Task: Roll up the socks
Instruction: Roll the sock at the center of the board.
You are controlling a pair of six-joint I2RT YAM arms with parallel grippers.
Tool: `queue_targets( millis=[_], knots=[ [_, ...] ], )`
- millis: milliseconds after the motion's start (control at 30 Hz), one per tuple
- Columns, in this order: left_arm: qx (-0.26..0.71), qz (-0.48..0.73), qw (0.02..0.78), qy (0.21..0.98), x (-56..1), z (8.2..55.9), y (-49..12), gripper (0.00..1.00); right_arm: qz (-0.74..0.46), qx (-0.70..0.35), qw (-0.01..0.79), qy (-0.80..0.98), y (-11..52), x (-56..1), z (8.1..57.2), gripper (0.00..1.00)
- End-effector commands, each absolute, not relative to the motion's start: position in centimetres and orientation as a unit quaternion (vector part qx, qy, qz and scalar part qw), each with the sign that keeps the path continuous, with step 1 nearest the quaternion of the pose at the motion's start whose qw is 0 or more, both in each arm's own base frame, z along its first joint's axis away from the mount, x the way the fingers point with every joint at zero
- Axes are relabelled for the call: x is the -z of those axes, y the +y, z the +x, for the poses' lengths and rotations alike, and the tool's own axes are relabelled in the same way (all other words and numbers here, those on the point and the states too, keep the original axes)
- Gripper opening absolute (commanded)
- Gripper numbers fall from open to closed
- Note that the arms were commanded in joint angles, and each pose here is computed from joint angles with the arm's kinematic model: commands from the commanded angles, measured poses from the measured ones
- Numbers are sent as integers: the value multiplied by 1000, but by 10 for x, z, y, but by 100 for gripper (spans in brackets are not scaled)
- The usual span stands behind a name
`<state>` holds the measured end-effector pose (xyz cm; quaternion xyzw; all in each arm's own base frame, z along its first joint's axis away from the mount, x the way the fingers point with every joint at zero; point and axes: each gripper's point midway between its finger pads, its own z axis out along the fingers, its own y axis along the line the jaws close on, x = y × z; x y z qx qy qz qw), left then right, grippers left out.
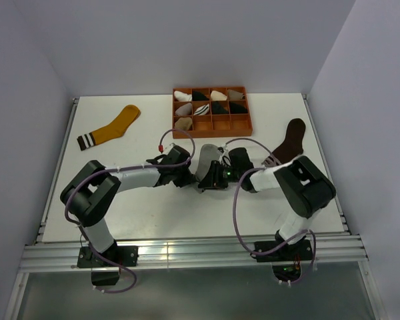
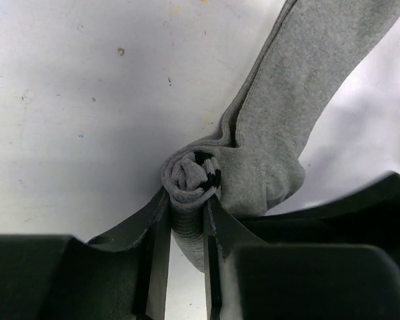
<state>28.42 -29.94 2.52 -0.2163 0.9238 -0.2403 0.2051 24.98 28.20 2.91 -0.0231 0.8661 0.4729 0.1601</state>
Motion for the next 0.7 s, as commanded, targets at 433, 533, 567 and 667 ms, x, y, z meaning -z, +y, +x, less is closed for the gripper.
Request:
queue_targets(
  millis=[433, 533, 567, 667],
  knots=[
    [121, -153, 150, 969, 9, 259, -269, 4, -179, -230, 452, 843, 280, -87, 247, 42],
    [123, -149, 147, 970, 8, 258, -270, 4, -194, -218, 449, 845, 286, -80, 246, 42],
    [124, -149, 147, 970, 8, 258, -271, 4, -196, -214, 448, 846, 288, -77, 247, 42],
    [124, -148, 146, 970, 8, 257, -270, 4, -206, -193, 447, 849, 290, -69, 249, 42]
  ],
)
